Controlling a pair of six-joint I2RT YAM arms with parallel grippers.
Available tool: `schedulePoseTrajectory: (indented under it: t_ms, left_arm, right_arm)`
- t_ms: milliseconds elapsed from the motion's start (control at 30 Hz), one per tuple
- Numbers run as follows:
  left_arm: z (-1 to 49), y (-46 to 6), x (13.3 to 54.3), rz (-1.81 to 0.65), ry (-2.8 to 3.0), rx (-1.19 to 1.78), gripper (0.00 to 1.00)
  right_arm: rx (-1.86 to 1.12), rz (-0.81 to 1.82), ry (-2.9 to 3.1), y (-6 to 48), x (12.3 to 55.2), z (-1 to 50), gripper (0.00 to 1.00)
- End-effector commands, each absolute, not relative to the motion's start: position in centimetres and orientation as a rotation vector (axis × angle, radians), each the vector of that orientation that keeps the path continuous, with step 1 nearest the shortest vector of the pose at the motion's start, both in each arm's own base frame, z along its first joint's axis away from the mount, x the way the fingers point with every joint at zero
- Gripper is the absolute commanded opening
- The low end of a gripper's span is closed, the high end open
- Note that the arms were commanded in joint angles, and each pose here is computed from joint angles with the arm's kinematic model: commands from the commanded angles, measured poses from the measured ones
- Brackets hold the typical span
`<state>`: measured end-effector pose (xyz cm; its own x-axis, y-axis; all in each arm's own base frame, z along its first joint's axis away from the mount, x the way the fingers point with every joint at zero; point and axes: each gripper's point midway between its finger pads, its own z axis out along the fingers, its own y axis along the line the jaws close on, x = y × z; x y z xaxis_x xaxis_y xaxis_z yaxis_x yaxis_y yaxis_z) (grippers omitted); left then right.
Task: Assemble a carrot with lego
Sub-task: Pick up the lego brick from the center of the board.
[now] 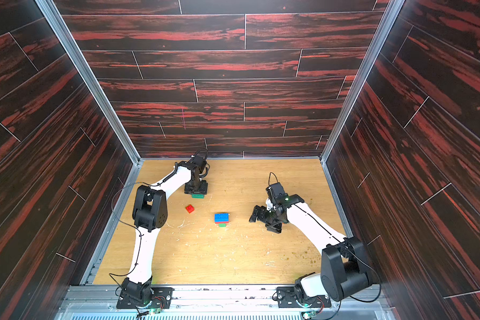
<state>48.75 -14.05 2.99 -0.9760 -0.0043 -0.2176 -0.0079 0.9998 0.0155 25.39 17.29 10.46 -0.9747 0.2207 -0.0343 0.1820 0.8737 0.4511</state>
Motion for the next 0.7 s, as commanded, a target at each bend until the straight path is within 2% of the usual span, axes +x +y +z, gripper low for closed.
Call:
schedulePoseTrajectory:
  t_ms: [0, 367, 533, 667]
  left_arm:
    - [2.3, -13.6, 48.5, 0.045, 2.950, -0.031, 0.69]
    - [1.9, -13.4, 47.9, 0.061, 2.982, -0.031, 0.72]
    - [2.5, -13.4, 48.1, 0.061, 2.969, -0.036, 0.67]
    - [3.3, -13.5, 47.9, 0.047, 2.964, -0.054, 0.58]
  right_arm:
    - [0.328, 0.684, 2.986, 17.2, 25.5, 10.1, 0.93]
    - [0.326, 0.676, 2.982, 17.0, 25.4, 10.3, 0.93]
    - [0.325, 0.679, 2.980, 17.1, 25.4, 10.4, 0.93]
    - [0.326, 0.677, 2.978, 17.0, 25.3, 10.4, 0.93]
